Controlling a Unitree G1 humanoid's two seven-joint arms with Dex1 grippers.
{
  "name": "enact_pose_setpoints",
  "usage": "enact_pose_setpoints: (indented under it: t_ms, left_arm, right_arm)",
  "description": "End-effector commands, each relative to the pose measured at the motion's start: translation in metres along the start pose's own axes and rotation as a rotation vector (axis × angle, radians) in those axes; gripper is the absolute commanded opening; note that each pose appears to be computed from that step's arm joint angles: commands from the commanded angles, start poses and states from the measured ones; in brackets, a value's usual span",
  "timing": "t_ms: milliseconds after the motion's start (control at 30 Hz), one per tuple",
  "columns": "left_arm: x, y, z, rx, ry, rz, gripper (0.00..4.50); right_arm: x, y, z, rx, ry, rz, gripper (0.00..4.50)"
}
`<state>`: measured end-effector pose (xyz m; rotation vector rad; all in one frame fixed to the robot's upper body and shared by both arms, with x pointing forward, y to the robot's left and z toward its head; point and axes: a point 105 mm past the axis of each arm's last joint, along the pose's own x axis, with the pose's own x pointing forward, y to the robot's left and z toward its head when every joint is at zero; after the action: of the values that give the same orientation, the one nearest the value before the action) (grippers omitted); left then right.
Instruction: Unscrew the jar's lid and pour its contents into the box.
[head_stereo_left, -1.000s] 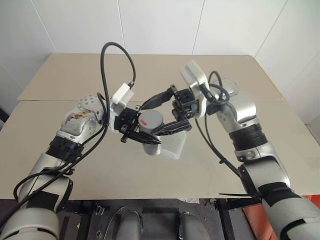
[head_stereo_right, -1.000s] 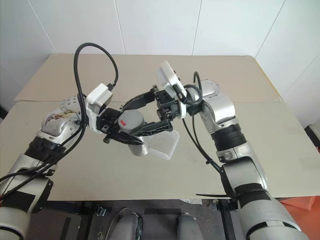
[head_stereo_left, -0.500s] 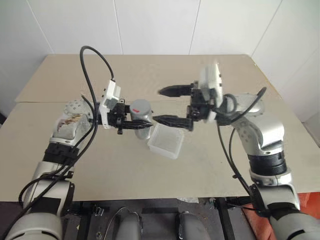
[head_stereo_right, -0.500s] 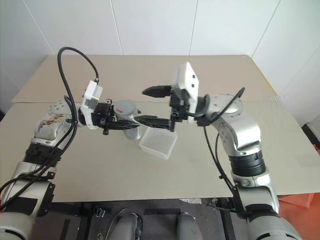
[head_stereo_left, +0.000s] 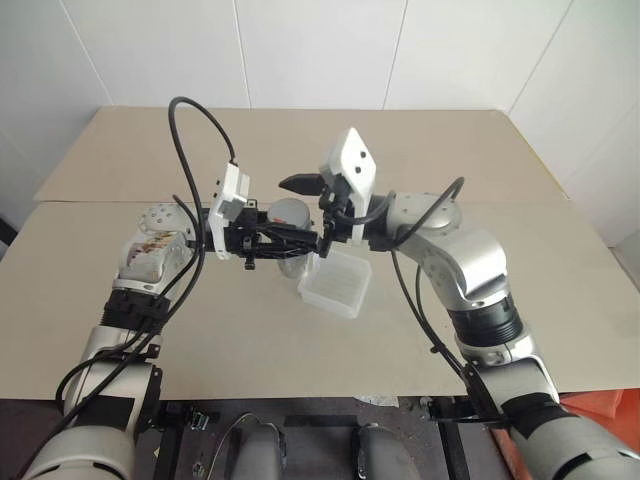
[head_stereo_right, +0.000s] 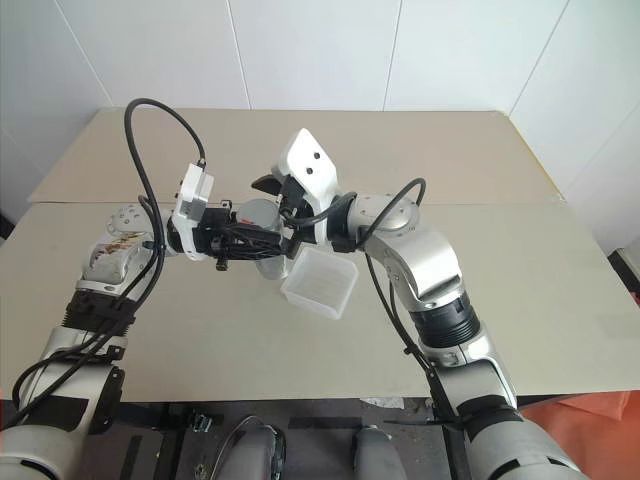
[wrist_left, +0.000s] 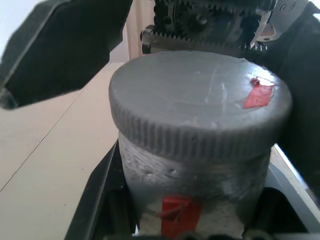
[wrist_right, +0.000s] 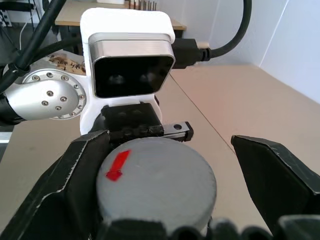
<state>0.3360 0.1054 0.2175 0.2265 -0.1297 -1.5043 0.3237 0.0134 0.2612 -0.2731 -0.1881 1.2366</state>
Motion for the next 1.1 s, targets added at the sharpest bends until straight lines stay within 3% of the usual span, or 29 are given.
enact_pose_setpoints:
  t_ms: [33,733,900,1100]
  left_arm:
    - [-0.003,-0.003,0.014,0.062,-0.017,-0.012,1.98]
    - [-0.028,-0.009,0.011,0.050,0.024,0.007,1.98]
    - [-0.024,-0.004,0.010,0.049,0.023,0.032,1.98]
    - [-0.011,0.004,0.006,0.054,0.015,0.050,1.98]
  right_arm:
    - [-0.005,-0.010,0.014,-0.017,-0.038,-0.024,4.45]
    - [-0.074,-0.037,0.003,-0.059,-0.011,-0.062,4.45]
    - [-0.068,-0.017,0.017,-0.086,-0.058,0.020,4.45]
    - [-0.039,0.008,0.025,-0.104,-0.091,0.096,4.45]
